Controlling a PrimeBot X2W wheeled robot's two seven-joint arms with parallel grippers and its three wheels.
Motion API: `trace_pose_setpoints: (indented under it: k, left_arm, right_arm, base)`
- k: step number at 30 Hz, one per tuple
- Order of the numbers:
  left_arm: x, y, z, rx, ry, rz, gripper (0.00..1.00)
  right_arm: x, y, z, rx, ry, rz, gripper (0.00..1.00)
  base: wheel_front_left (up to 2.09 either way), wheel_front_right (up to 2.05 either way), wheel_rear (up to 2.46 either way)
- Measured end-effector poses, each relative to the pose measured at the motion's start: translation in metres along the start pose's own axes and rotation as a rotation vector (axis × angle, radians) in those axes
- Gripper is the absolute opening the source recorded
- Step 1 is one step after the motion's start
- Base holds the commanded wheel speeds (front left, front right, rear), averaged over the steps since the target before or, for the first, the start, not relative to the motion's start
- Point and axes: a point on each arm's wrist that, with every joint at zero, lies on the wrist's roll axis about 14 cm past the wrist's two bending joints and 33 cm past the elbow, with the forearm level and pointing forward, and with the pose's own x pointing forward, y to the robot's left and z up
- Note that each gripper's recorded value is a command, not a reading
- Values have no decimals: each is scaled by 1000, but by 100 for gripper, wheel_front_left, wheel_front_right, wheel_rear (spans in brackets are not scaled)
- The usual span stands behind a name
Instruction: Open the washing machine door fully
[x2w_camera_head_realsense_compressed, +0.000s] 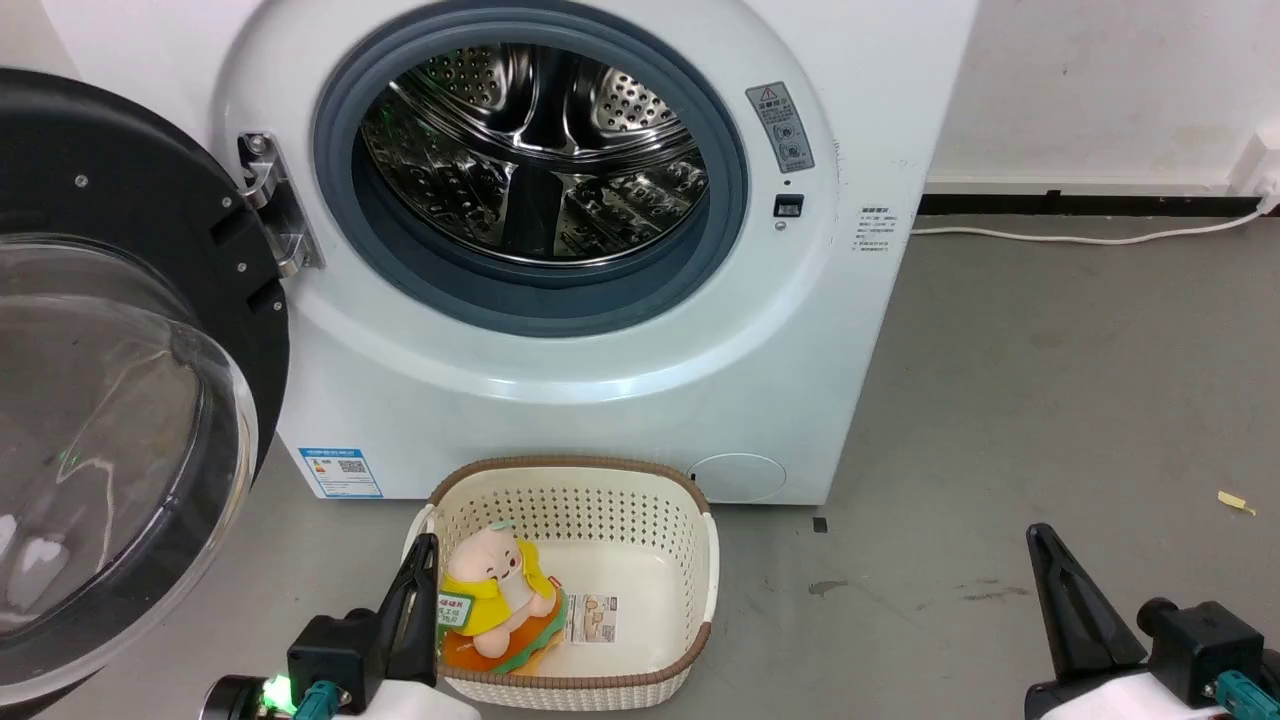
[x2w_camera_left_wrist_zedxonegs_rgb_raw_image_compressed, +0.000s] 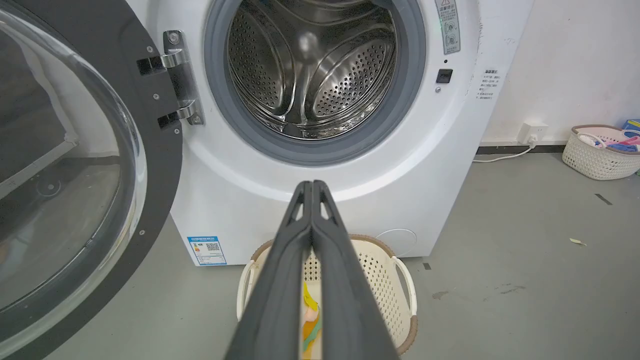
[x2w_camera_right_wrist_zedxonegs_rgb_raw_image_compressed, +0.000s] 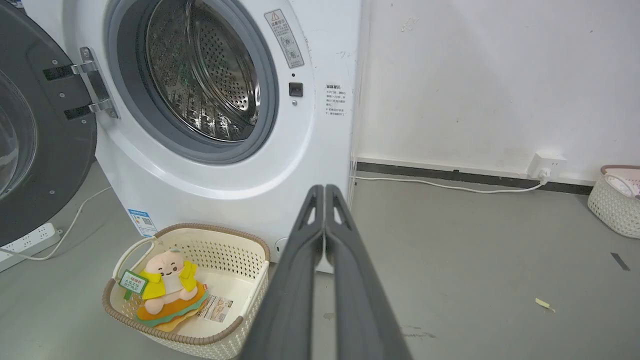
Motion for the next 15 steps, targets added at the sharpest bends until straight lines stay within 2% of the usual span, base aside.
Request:
trace_pose_setpoints:
  k: [15]
  left_arm:
    - [4,3,0,15,19,6,0]
  right_arm:
    - [1,2,-1,-8,21,6,0]
  base:
    - [0,0,0]
